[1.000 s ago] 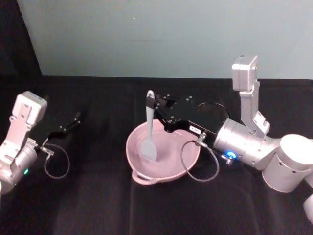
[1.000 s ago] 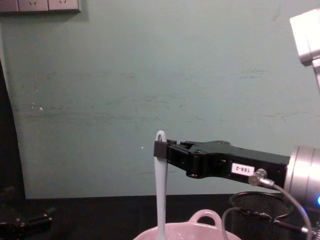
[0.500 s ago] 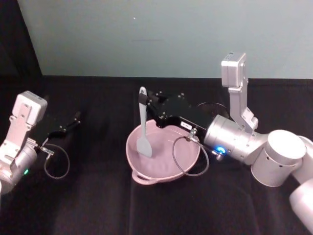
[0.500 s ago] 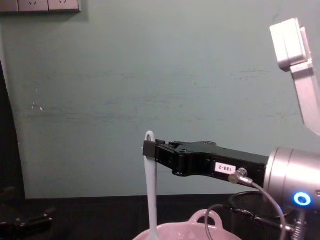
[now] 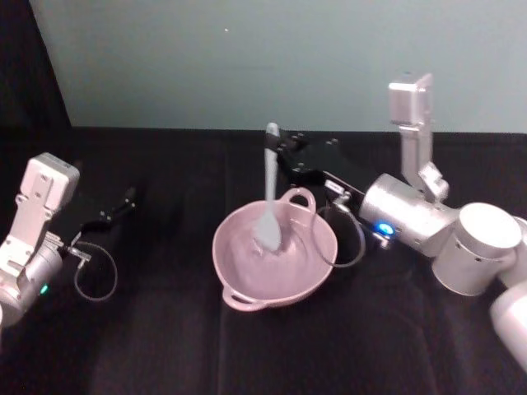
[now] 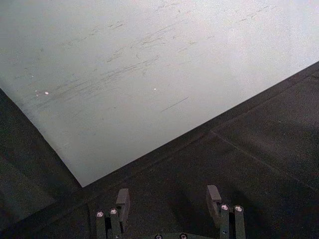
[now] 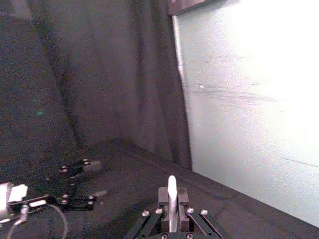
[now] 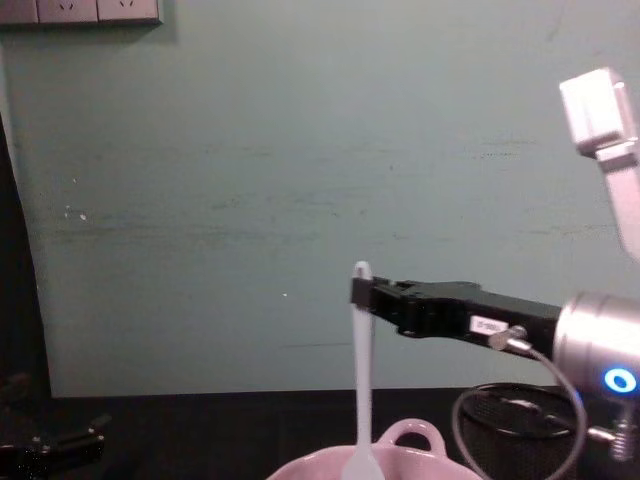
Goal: Use the one hand to pick up the spoon and stir the clear water in the bowl.
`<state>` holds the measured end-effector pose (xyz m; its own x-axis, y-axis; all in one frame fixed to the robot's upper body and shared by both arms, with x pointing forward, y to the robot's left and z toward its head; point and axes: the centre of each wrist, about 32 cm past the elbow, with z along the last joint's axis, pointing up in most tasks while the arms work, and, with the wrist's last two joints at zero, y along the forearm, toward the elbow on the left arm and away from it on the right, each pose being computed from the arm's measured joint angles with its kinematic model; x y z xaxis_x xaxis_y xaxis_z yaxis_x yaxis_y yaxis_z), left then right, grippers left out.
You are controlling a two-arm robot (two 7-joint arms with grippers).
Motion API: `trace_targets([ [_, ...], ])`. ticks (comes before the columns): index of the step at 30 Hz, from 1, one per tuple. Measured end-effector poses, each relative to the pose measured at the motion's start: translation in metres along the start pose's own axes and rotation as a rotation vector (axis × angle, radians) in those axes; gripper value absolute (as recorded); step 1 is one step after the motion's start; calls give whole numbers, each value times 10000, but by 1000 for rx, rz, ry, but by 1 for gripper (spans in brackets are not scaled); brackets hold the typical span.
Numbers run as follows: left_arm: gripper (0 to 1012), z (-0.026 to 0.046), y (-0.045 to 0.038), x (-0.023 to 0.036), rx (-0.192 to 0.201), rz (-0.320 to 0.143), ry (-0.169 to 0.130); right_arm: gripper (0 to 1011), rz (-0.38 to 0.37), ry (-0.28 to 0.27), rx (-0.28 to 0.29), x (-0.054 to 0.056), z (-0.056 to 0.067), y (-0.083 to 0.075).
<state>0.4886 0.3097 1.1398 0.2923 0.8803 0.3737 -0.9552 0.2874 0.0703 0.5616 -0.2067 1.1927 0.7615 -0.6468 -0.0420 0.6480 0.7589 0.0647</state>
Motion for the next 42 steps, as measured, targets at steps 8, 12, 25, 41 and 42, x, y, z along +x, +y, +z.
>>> trace_targets([
  [8,1011,0,0,0,0,0,0,110,-58,-27,12,83,63,-246],
  [12,1011,0,0,0,0,0,0,110,-69,-45,11,68,96,-362],
  [25,1011,0,0,0,0,0,0,110,56,-60,-6,-384,51,-384],
  [41,1011,0,0,0,0,0,0,110,140,-36,23,-542,15,-7],
  [42,1011,0,0,0,0,0,0,110,139,-35,24,-530,14,11],
])
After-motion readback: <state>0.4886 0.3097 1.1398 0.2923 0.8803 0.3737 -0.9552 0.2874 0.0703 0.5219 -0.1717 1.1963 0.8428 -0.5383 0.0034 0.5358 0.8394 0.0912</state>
